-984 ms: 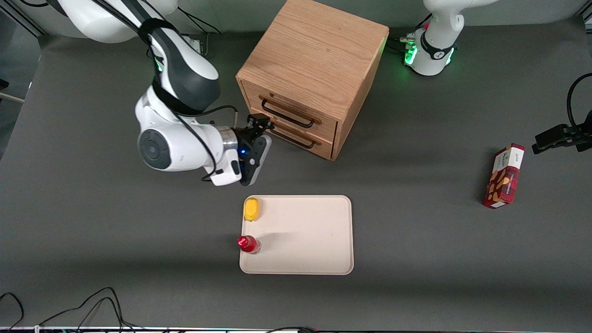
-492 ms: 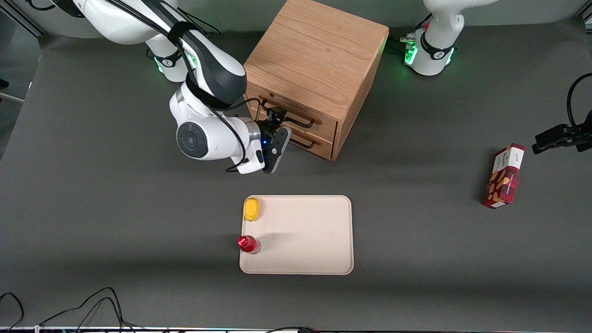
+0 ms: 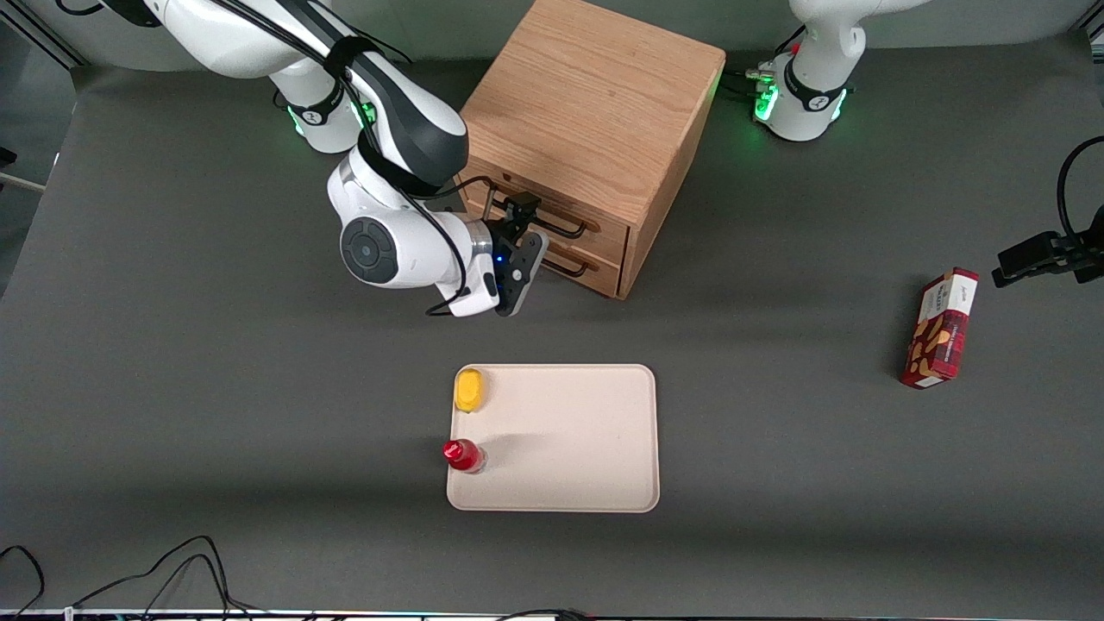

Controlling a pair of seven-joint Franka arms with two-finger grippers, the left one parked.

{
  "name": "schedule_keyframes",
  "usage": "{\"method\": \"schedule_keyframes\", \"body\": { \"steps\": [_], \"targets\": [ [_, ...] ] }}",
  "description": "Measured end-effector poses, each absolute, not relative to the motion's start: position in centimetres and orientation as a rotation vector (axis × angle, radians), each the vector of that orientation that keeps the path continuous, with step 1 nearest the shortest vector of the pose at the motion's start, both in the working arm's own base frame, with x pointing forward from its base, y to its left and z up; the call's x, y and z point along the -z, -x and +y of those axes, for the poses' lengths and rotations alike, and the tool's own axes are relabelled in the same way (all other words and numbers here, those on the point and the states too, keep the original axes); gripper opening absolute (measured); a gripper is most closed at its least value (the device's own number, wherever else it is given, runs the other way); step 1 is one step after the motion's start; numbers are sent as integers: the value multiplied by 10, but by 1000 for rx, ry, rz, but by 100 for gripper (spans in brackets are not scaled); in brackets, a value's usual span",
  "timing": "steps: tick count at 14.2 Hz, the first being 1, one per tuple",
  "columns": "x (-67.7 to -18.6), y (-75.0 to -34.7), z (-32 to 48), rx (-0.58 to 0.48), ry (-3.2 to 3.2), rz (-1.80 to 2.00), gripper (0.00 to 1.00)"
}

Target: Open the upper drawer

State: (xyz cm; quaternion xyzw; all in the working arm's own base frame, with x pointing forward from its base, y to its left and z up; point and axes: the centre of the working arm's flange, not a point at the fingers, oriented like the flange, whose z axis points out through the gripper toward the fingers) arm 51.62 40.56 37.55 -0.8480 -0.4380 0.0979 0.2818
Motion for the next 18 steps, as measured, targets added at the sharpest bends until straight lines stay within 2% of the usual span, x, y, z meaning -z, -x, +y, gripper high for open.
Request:
{"method": "schedule_keyframes", "body": {
  "steps": [8, 18],
  "targets": [
    [-381, -503, 417, -283, 2285, -1144, 100],
    [-378, -524, 399, -243, 2334, -1149, 100]
  ]
}}
